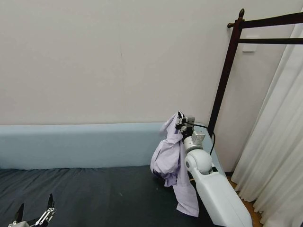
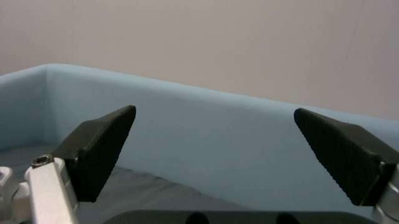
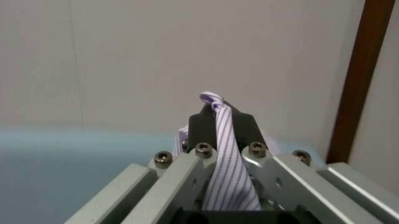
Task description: Pick up the clothes from the sofa and hang them on the clothes hanger.
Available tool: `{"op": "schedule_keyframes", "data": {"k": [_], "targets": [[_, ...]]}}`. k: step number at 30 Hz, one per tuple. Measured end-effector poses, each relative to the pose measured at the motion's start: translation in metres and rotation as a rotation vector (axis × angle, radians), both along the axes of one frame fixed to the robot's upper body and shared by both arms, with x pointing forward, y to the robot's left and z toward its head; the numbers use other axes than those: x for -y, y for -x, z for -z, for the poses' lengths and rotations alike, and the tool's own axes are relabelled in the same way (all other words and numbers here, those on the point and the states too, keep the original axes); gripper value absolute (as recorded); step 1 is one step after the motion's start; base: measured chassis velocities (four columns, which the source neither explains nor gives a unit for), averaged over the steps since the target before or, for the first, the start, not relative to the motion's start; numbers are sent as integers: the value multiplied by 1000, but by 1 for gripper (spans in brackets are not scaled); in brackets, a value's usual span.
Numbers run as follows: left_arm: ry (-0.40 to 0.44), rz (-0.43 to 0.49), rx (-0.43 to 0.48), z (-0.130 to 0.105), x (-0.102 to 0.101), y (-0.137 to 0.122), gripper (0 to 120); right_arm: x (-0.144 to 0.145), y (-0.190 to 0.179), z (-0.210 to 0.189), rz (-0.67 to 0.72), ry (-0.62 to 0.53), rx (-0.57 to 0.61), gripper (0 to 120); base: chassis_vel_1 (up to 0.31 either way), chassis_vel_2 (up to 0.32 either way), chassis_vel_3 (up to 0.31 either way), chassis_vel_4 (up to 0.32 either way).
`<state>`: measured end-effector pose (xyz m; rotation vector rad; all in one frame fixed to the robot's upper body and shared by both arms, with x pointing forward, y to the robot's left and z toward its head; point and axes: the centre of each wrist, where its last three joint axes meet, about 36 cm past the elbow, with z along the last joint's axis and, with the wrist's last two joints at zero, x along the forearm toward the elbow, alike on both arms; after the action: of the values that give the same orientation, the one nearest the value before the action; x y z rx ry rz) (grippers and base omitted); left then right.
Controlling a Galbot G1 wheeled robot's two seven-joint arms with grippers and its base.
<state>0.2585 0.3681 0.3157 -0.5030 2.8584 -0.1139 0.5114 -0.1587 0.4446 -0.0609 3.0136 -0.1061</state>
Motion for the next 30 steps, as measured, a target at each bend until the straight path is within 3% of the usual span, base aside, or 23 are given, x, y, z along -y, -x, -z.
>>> {"op": "schedule_keyframes", "data": {"k": [2,3,6,11,16,18,20,21,24,27,29,30], "targets": [[2,-1,-1,1,0,-1,100,-8,57,64,-11,74,-144,0,0,0,0,0],[2,-1,-1,1,0,-1,100,-8,57,64,-11,74,-144,0,0,0,0,0],[8,7,1,3,4,-4,100,-29,124,133,-70,97,-313,0,0,0,0,0],[12,25,-2,3,10,-5,100,-46,147,171,-202,-10,-389,0,0,0,0,0],[6,25,-4,2,8,-4,100,-64,158,164,-251,-145,-544,13,0,0,0,0],[-3,19,-3,1,4,-2,100,-76,165,142,-218,-188,-702,22,0,0,0,0],[-8,12,-2,0,0,-1,100,-81,167,122,-193,-172,-823,31,0,0,0,0],[-8,12,-2,0,0,-1,100,-81,167,122,-193,-172,-823,31,0,0,0,0],[-14,3,-1,-1,-4,1,100,-79,164,86,-161,-109,-926,46,0,0,0,0],[-17,-1,1,-1,-5,2,100,-71,161,60,-173,-86,-937,56,0,0,0,0],[-20,-4,0,-1,-5,3,100,-55,146,54,-208,-93,-828,65,0,0,0,0],[-20,-4,0,-1,-5,3,100,-55,146,54,-208,-93,-828,65,0,0,0,0]]}}
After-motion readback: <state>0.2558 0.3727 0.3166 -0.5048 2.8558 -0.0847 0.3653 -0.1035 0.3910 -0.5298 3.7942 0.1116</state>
